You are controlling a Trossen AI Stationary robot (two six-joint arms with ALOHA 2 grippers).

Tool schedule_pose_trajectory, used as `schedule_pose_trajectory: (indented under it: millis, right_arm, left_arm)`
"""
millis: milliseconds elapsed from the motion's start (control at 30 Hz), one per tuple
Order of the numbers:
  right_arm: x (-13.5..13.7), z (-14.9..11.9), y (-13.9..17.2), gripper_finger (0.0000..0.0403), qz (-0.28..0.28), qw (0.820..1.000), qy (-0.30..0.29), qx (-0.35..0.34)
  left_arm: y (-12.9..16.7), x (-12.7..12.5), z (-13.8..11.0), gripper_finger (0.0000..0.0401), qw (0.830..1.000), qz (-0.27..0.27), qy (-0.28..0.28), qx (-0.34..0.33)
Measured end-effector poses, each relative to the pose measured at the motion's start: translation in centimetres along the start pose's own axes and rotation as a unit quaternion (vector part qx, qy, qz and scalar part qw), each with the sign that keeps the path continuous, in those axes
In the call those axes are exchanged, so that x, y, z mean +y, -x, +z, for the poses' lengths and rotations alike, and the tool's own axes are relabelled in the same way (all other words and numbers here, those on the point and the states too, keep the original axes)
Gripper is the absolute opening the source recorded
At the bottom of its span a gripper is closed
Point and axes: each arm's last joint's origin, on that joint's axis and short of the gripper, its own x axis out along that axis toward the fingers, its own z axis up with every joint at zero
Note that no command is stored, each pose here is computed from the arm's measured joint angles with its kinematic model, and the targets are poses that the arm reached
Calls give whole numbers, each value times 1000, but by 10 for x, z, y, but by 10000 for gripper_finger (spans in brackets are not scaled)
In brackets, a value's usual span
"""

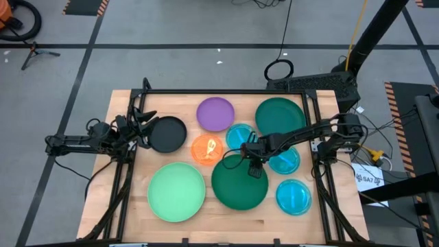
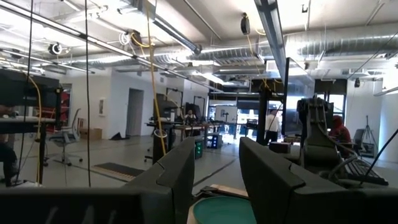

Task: Stack plastic plates
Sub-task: Stack the bottom dark green plate on the dark green plate

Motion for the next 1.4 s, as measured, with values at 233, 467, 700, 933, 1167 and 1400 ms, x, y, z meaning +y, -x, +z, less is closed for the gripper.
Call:
schedule_pose_trajectory:
  millis: [233, 467, 700, 933, 1167, 1400]
  right_arm:
    - [0, -1, 6, 52, 11, 1000, -16, 0]
    - [1, -2, 24, 12, 64, 998, -15, -11]
    - [-6, -4, 67, 5, 76, 992, 4, -97]
    - [-39, -4, 116, 4, 1, 971, -46, -235]
    - [-91, -16, 151, 4, -29, 937, -194, -290]
    - [-143, -39, 163, 3, -67, 908, -321, -262]
  left_arm:
    - [0, 0, 0, 131, 1000, 1, 0, 0]
    - [0, 1, 0, 131, 1000, 9, 0, 1]
    - [0, 1, 0, 131, 1000, 10, 4, -2]
    - [0, 1, 3, 131, 1000, 11, 22, -12]
    - [0, 1, 3, 131, 999, 15, 31, -12]
    - [0, 1, 3, 131, 999, 15, 31, -12]
